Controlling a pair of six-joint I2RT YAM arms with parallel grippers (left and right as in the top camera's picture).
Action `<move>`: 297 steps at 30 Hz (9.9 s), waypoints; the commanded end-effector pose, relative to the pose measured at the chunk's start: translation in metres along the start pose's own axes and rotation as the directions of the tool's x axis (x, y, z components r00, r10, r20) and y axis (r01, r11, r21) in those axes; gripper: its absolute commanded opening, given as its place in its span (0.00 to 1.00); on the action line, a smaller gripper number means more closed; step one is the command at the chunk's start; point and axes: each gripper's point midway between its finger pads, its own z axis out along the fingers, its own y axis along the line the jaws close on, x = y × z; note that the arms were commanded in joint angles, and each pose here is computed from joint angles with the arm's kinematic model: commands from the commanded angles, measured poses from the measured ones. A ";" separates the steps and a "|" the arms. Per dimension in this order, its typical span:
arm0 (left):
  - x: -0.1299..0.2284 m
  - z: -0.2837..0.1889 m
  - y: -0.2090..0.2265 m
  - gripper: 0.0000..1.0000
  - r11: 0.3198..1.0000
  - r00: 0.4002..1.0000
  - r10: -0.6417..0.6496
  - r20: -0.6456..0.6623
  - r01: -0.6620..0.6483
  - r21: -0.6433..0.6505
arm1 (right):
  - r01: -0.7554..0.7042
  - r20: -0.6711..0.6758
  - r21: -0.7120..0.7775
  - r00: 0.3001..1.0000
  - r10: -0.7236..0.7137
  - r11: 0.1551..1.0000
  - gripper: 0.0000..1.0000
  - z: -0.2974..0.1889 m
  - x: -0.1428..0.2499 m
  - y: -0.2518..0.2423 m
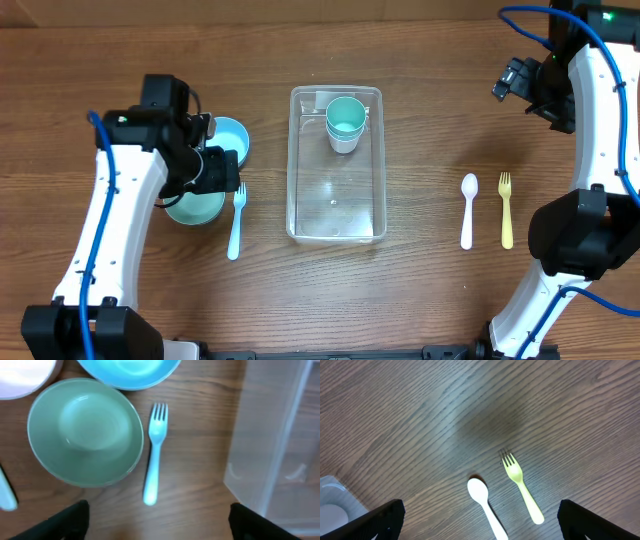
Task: Pack container
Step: 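Reach the left gripper to the mint-green bowl and grasp its rim, then carry the mint-green bowl with the left gripper into the container, then release the bowl and move the left gripper toward the light-blue bowl, then grasp the light-blue bowl rim with the left gripper, then carry the light-blue bowl into the container onto the mint-green bowl, then release the bowl and move the left gripper to the white plate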
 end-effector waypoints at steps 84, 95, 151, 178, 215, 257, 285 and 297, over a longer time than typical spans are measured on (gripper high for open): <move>-0.042 0.002 -0.030 0.04 0.974 0.971 0.163 0.174 -0.131 -0.184 | -0.009 0.061 -0.026 0.998 0.011 1.000 1.00 -0.022 -0.005 0.000; -0.009 -0.028 -0.172 0.04 0.899 0.835 0.427 0.347 -0.432 -0.067 | -0.009 0.061 -0.026 0.998 0.011 1.000 1.00 -0.022 -0.005 0.000; -0.056 -0.062 -0.126 0.80 0.958 0.903 0.266 0.336 -0.209 -0.197 | -0.009 0.061 -0.026 0.998 0.011 1.000 1.00 -0.022 -0.005 0.000; -0.085 0.124 -0.024 0.62 0.860 0.894 0.448 -0.009 -0.434 -0.268 | -0.009 0.061 -0.026 0.998 0.011 1.000 1.00 -0.022 -0.005 0.000; -0.092 0.146 -0.016 0.36 0.856 0.895 0.446 -0.001 -0.427 -0.290 | -0.009 0.061 -0.026 0.998 0.011 1.000 1.00 -0.022 -0.005 0.000; -0.038 -0.059 -0.206 0.04 0.850 0.823 0.524 0.221 -0.523 -0.066 | -0.009 0.061 -0.026 0.998 0.011 1.000 1.00 -0.022 -0.005 0.000; 0.040 0.037 -0.249 0.43 0.771 0.769 0.635 0.076 -0.637 0.003 | -0.009 0.061 -0.026 0.998 0.011 1.000 1.00 -0.022 -0.005 0.000; -0.032 -0.100 -0.127 0.51 0.962 0.902 0.246 0.354 -0.181 -0.206 | -0.009 0.061 -0.026 0.998 0.011 1.000 1.00 -0.022 -0.005 0.000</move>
